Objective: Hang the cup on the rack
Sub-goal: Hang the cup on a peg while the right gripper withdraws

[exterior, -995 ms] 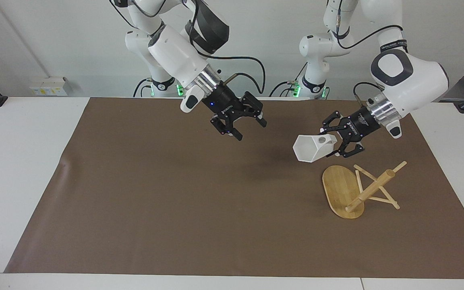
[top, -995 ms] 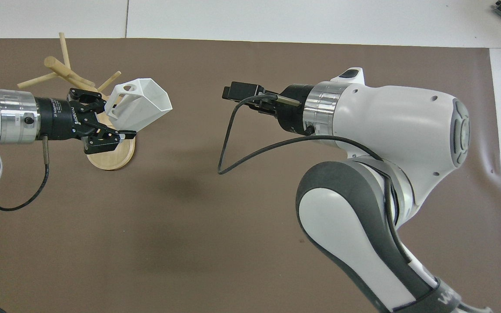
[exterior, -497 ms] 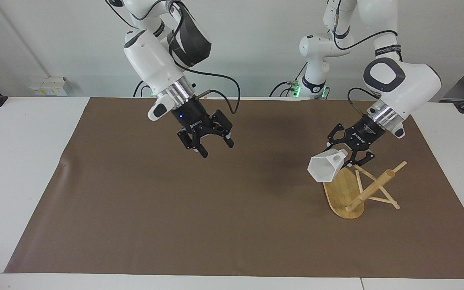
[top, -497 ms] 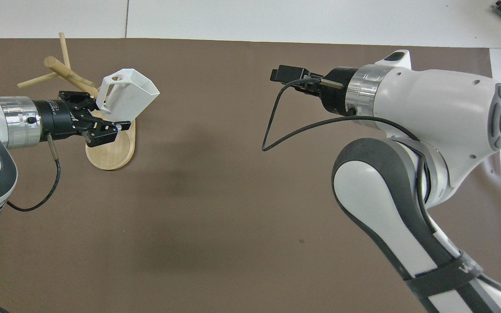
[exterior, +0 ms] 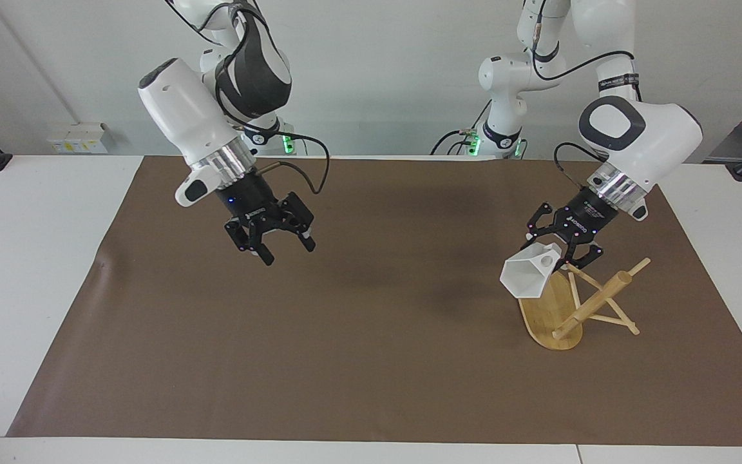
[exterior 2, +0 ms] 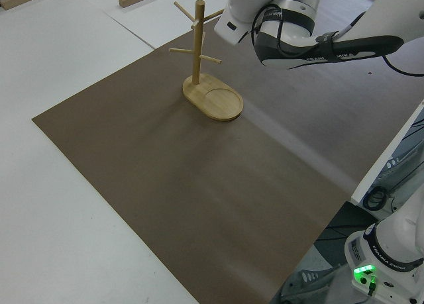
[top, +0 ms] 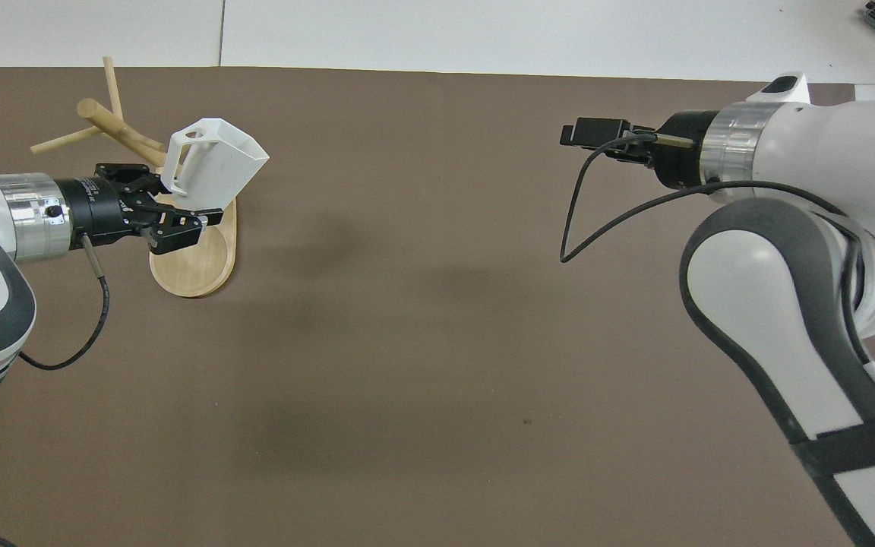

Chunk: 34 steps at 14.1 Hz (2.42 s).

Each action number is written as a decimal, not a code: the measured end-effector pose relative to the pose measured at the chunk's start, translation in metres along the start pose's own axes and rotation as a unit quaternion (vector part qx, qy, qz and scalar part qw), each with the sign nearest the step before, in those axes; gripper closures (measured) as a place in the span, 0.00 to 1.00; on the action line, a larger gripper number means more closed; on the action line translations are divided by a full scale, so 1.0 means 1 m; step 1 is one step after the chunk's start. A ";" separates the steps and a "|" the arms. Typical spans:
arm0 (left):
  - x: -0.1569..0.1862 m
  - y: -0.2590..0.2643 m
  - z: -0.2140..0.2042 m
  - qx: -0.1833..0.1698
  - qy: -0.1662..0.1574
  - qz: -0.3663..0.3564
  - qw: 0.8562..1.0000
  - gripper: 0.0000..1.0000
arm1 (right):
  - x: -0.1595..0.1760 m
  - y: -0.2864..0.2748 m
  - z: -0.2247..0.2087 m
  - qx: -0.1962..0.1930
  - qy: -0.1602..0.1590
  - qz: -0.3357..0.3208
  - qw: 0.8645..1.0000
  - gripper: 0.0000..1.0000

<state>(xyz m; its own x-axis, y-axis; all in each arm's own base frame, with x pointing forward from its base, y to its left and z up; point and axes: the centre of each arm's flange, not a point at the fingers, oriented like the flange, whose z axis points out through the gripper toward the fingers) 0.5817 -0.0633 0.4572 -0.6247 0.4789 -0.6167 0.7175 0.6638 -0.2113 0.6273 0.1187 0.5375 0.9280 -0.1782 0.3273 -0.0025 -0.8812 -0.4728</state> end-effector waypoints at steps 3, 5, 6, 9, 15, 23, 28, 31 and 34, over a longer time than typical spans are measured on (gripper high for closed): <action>0.001 0.002 -0.001 -0.006 -0.002 -0.007 1.000 0.31 | 0.005 0.030 -0.012 -0.050 -0.013 -0.061 0.997 0.00; 0.001 0.005 -0.003 -0.015 -0.005 -0.014 1.000 0.31 | 0.006 0.049 -0.020 -0.071 -0.030 -0.088 0.993 0.00; 0.002 0.006 -0.004 -0.020 -0.007 -0.018 1.000 0.31 | 0.006 0.057 -0.025 -0.076 -0.039 -0.102 0.991 0.00; 0.007 0.009 -0.003 -0.032 -0.009 -0.033 0.999 0.31 | 0.006 0.078 -0.038 -0.087 -0.063 -0.156 0.982 0.00; 0.015 0.014 -0.002 -0.060 -0.015 -0.072 0.995 0.31 | 0.005 0.133 -0.063 -0.113 -0.111 -0.237 0.959 0.00; 0.020 0.019 -0.003 -0.085 -0.026 -0.110 0.990 0.31 | 0.009 0.161 -0.080 -0.135 -0.103 -0.195 0.966 0.00; 0.023 0.021 -0.004 -0.097 -0.030 -0.122 0.987 0.31 | 0.013 0.195 -0.106 -0.153 -0.083 -0.138 0.975 0.00; 0.023 0.022 -0.005 -0.103 -0.033 -0.123 0.986 0.31 | 0.014 0.204 -0.116 -0.161 -0.067 -0.076 0.982 0.00; 0.023 0.023 -0.005 -0.105 -0.034 -0.124 0.986 0.31 | 0.015 0.207 -0.122 -0.165 -0.057 -0.042 0.984 0.00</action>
<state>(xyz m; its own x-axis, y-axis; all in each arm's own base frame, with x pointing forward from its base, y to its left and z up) 0.5817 -0.0341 0.4421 -0.7454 0.2525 -0.6170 0.4616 0.8632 -0.2044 0.5956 -0.1198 0.5441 0.9659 -0.0645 0.2506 -0.0270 -0.9883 -0.1504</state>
